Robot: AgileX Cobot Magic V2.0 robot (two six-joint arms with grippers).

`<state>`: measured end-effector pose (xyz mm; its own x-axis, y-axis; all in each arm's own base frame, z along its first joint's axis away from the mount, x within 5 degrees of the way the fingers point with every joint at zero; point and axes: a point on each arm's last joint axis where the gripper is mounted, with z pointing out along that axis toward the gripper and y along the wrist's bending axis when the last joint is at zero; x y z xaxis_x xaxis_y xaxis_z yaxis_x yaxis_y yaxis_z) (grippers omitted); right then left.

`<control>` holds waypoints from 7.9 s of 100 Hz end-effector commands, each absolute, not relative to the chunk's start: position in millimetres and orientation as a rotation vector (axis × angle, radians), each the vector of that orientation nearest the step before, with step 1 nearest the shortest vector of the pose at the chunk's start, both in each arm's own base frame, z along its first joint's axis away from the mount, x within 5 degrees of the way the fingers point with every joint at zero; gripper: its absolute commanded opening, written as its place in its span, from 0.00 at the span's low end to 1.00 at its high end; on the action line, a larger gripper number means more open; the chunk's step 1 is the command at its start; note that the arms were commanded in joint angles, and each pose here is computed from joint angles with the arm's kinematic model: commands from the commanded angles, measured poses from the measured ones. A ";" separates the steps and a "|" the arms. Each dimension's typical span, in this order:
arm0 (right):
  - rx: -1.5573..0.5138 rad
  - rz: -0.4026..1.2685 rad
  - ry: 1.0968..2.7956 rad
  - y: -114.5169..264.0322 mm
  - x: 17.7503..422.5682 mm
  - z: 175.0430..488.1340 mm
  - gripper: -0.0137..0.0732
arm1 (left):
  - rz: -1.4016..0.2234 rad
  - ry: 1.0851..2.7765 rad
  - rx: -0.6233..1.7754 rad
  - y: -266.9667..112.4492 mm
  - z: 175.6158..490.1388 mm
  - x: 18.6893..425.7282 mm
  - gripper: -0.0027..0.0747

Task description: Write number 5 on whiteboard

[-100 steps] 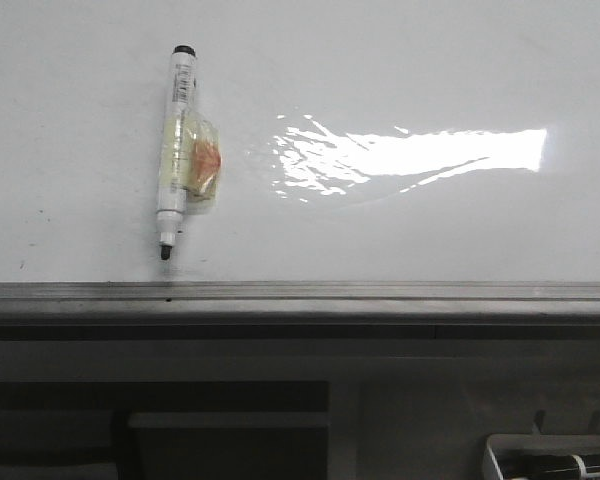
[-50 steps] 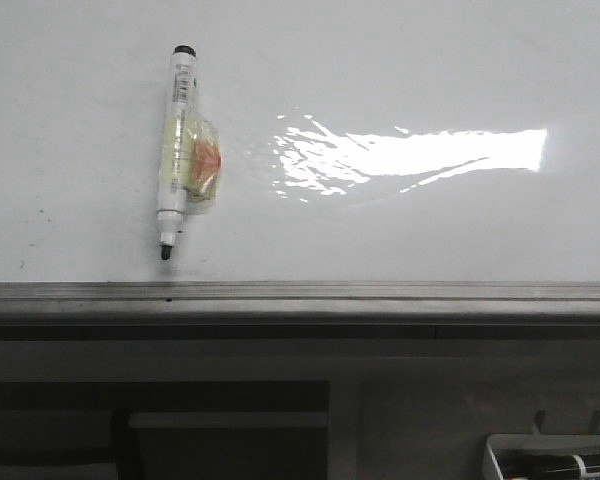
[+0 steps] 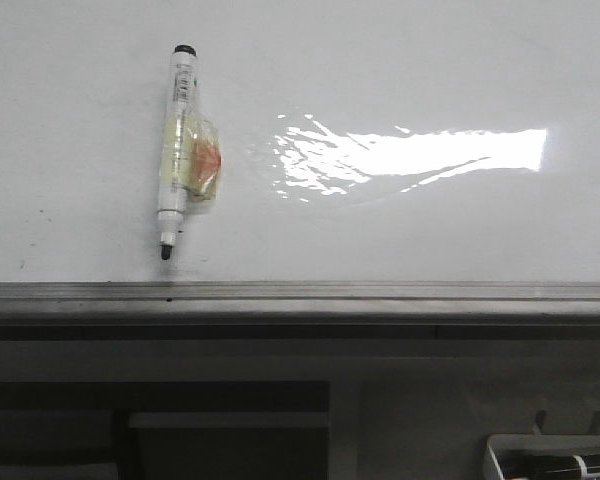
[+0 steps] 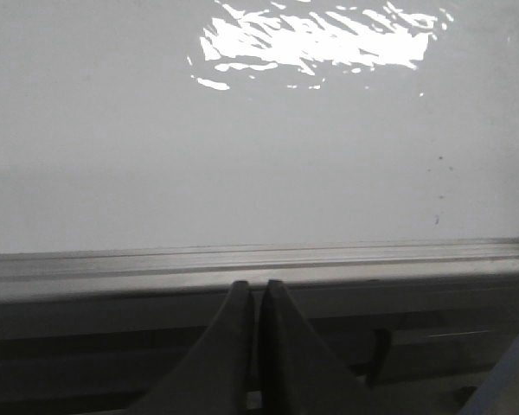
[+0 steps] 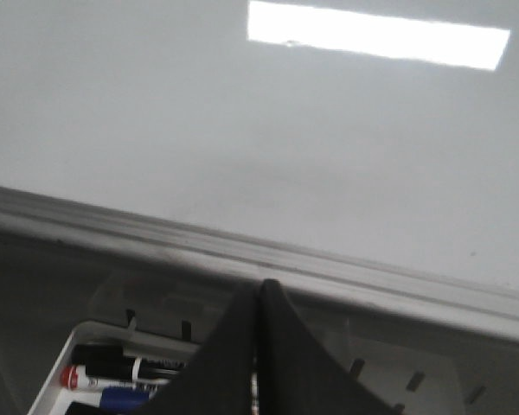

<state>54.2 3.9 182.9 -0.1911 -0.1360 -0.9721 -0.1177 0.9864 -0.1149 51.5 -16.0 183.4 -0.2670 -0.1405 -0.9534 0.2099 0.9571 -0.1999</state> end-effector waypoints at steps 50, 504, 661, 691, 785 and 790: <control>0.397 0.574 1.290 -1.0 52.2 224.3 0.09 | -0.968 1.485 -0.533 -16.2 210.4 51.2 0.01; -0.982 0.486 1.637 161.0 160.2 343.7 0.09 | -0.601 1.483 0.679 -87.3 360.4 85.2 0.12; -0.823 0.308 1.820 139.4 204.1 300.4 0.11 | -0.586 1.477 0.408 -40.8 315.3 49.2 0.01; -0.776 0.282 1.775 130.6 201.8 311.7 0.11 | -0.589 1.479 0.409 -40.9 315.1 49.1 0.01; -0.886 0.449 1.830 154.9 189.7 310.1 0.11 | -0.589 1.480 0.409 -41.0 315.1 49.1 0.01; -0.870 0.448 1.781 152.3 186.7 323.5 0.11 | -0.589 1.480 0.409 -41.0 315.1 49.1 0.01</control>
